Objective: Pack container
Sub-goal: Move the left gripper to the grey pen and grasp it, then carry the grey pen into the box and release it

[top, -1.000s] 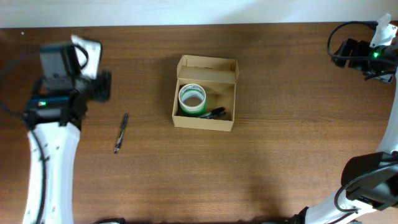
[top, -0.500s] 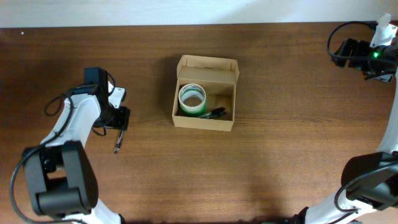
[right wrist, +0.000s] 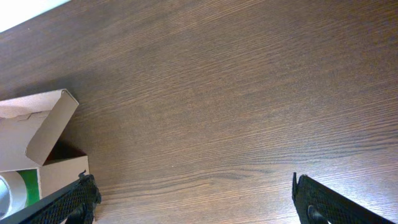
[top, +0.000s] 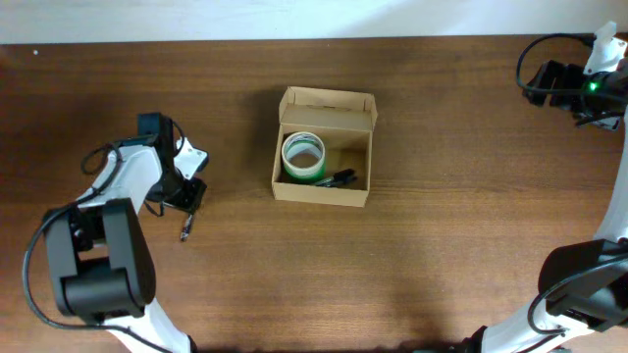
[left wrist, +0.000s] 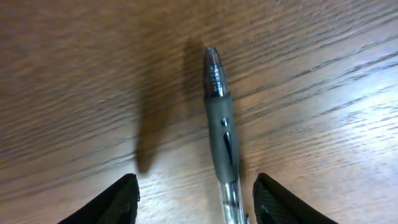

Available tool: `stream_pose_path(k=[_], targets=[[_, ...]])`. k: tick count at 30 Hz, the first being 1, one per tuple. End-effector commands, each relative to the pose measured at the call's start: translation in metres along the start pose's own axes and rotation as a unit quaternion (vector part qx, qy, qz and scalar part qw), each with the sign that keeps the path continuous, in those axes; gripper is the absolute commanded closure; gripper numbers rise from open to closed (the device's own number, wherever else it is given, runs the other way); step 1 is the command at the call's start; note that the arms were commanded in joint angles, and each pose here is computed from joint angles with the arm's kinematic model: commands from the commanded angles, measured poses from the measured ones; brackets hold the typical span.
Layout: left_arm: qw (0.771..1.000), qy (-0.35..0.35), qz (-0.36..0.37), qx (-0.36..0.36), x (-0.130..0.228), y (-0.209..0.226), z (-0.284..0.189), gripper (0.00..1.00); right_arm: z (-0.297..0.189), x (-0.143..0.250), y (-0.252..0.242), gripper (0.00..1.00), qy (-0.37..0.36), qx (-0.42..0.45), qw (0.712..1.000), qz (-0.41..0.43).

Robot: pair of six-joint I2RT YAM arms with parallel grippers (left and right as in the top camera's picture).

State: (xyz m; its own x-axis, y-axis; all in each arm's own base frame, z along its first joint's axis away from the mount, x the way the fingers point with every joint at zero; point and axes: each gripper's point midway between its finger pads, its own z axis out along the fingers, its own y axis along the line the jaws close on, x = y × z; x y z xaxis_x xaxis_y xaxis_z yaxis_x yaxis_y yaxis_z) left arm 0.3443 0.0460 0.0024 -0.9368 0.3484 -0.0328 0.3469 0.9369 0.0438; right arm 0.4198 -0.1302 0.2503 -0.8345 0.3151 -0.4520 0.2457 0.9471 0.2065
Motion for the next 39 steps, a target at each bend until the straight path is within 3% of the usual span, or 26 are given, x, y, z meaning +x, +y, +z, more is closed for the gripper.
stream_pose_path(k=[1,6,8,9,11,16,22,26,30,33,34,35,39], targets=[[1.0,0.019,-0.011,0.007,0.005,0.0,0.014,0.4,0.0,0.0,0.003,0.01,0.0,-0.005,1.0,-0.003],[0.999,0.026,-0.03,0.013,0.007,-0.002,0.022,0.42,0.0,0.0,0.003,0.01,0.0,-0.005,1.0,-0.003],[0.999,0.025,-0.032,0.015,0.006,-0.003,0.022,0.61,0.0,0.0,0.003,0.01,0.0,-0.005,1.0,-0.003],[0.999,0.024,-0.033,0.017,0.006,-0.003,0.022,0.81,0.0,0.0,0.003,0.01,0.0,-0.005,1.0,-0.003],[0.999,0.021,-0.033,0.018,0.004,-0.003,0.022,0.98,0.0,0.0,0.003,0.01,0.0,-0.005,1.0,-0.003],[0.999,-0.025,-0.031,0.028,-0.026,0.002,-0.009,0.98,0.0,0.0,0.003,0.01,0.0,-0.005,1.0,-0.003],[0.984,-0.171,-0.013,-0.046,-0.095,0.042,-0.149,0.98,0.0,0.0,0.003,0.01,0.0,-0.005,1.0,-0.003],[0.944,-0.311,0.085,-0.068,-0.129,0.023,-0.279,0.99,0.0,0.0,0.003,0.01,0.0,-0.005,1.0,-0.003],[0.876,-0.39,0.276,-0.07,-0.136,-0.051,-0.359,0.98,0.0,0.0,0.003,0.01,0.0,-0.005,1.0,-0.003],[0.833,-0.37,0.406,-0.065,-0.131,-0.108,-0.358,0.98,0.0,0.0,0.003,0.01,0.0,-0.005,1.0,-0.003],[0.802,-0.335,0.492,-0.05,-0.123,-0.147,-0.341,0.98,0.0,0.0,0.003,0.01,0.0,-0.005,1.0,-0.003],[0.789,-0.314,0.526,-0.042,-0.12,-0.164,-0.331,0.98,0.0,0.0,0.003,0.01,0.0,-0.005,1.0,-0.003],[0.769,-0.229,0.596,-0.02,-0.118,-0.209,-0.283,0.98,0.0,0.0,0.003,0.01,0.0,-0.005,1.0,-0.003]])
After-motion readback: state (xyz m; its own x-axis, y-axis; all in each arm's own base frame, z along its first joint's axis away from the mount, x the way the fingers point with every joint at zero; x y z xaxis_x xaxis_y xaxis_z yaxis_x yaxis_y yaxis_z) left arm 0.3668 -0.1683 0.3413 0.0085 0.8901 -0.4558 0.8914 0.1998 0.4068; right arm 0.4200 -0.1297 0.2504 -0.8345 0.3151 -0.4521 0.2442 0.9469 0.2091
